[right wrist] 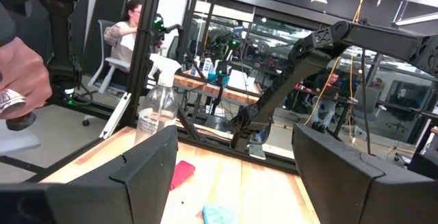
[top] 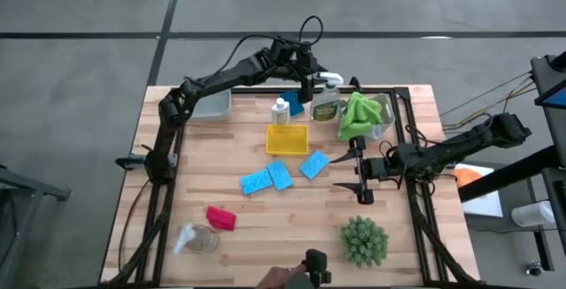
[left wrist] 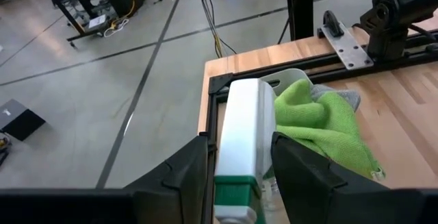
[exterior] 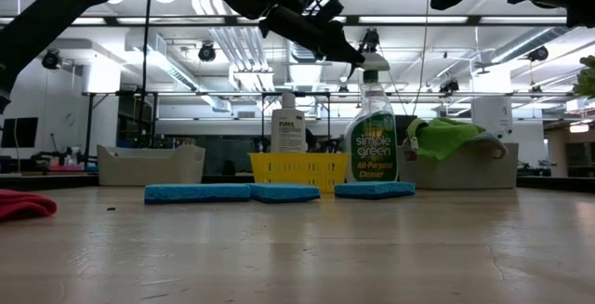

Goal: Pick & Place Kitchen Items
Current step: Put the green spray bottle into the left gray bin

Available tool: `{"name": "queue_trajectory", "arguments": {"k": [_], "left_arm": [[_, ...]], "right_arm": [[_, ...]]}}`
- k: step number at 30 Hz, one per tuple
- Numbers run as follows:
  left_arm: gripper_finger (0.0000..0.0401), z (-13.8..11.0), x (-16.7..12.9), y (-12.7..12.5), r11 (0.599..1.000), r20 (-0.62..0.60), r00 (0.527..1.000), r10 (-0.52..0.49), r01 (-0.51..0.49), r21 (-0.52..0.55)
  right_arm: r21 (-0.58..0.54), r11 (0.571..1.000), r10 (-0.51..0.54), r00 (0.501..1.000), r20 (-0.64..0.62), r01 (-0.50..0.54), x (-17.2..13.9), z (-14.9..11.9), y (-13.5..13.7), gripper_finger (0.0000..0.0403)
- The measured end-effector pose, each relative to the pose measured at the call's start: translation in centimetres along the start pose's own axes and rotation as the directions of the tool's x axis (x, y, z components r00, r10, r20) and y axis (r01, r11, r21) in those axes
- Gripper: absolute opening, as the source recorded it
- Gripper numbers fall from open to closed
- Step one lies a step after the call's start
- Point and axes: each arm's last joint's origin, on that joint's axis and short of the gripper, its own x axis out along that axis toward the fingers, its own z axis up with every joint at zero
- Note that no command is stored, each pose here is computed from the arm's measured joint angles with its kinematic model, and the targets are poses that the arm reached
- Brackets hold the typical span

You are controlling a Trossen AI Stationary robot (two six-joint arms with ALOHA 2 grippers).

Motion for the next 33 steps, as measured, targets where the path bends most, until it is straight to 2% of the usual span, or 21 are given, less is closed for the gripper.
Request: {"name": "queue_trajectory", "arguments": {"k": [4,9,15,21,27,33], "left_arm": [[0.0137,0.0,0.0,0.0,1.000,0.000,1.000,0.000,0.000,0.002],[0.0058,0.0,0.0,0.0,1.000,0.007,1.000,-0.005,0.005,-0.001],[0.0059,0.2,-0.3,0.0,1.000,0.000,1.000,-0.003,0.003,0.002],[0.0059,1.3,-1.6,0.0,0.998,0.005,1.000,-0.003,0.003,-0.056],[0.0059,4.0,-5.0,-0.1,0.994,0.041,0.999,0.022,-0.018,-0.106],[0.0059,6.6,-9.7,-0.4,0.974,0.005,0.994,0.111,-0.107,-0.198]], "right_arm": [[0.000,1.000,0.001,1.000,0.000,-0.001,0.0,0.0,0.0,0.0283],[0.001,1.000,0.020,1.000,0.004,-0.020,0.0,0.0,0.1,0.0283],[0.009,1.000,0.022,1.000,0.000,-0.022,0.0,0.0,0.1,0.0283],[0.016,1.000,0.027,1.000,-0.001,-0.027,0.0,-0.1,0.1,0.0283],[0.016,0.999,0.031,1.000,-0.005,-0.031,0.0,-0.1,0.1,0.0283],[0.018,0.999,0.035,0.999,-0.004,-0.035,0.0,-0.1,0.1,0.0283]]}}
